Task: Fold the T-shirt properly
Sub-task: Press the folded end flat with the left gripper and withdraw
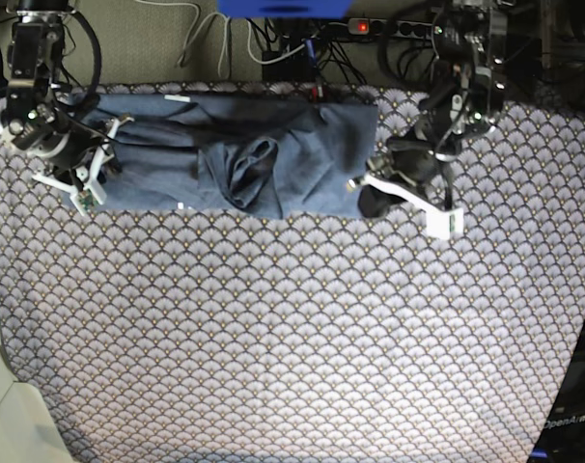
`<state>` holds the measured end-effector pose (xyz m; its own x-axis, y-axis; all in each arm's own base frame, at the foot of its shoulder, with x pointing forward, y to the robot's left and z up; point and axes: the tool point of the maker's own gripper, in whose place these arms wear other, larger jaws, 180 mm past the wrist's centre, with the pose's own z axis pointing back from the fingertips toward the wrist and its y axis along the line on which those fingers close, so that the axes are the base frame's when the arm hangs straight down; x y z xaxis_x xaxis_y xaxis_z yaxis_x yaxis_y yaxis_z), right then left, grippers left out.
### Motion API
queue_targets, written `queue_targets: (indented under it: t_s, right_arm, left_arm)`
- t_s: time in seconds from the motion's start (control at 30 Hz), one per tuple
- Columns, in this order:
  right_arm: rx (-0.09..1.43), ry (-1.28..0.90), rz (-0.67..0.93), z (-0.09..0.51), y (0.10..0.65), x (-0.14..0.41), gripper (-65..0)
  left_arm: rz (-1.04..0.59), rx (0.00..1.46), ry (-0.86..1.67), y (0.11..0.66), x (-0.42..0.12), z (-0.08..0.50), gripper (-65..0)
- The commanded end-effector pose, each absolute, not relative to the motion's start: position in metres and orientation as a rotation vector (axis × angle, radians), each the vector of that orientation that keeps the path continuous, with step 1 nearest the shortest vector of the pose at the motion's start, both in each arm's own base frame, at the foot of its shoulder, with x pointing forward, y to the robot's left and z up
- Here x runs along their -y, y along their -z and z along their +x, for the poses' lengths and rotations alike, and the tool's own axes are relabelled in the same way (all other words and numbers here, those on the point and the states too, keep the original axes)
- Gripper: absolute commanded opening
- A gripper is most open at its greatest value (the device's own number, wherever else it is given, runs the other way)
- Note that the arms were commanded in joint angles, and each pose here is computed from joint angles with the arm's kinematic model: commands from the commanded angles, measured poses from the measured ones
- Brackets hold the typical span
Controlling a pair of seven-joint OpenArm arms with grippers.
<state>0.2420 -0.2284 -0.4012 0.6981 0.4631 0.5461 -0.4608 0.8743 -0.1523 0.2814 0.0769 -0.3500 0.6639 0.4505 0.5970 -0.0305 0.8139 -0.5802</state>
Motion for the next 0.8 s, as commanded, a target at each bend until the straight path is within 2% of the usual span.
queue_targets:
  t_s: [0.0,0.1,0.3,0.43,0.67,0.77]
  right_arm:
    - [0.649,-0.524,-0.013,0.25,0.391,0.23,-47.0]
    - [0.651,-0.524,-0.013,0.251,0.39,0.23,-47.0]
    - [0.65,-0.527,-0.017,0.251,0.39,0.231,-47.0]
    - [0.65,-0.527,-0.017,0.251,0.39,0.231,-47.0]
    - [0.651,-0.524,-0.013,0.251,0.39,0.23,-47.0]
    - [0.651,-0.524,-0.013,0.251,0.39,0.23,-47.0]
  left_arm:
    - [-0.581,0.833,-0.287,0.345,-0.077,0.287,-64.6]
    - [-0.591,0.761,-0.257,0.366,-0.061,0.279,-64.6]
    - [-0.722,0.631,0.086,0.37,0.044,0.247,-64.6]
    - [-0.758,0.672,0.317,0.346,0.081,0.236,-64.6]
    - [-0.789,0.806,0.331,0.311,0.073,0.245,-64.6]
    - [-0.732,0.857,0.279,0.309,0.042,0.26,-64.7]
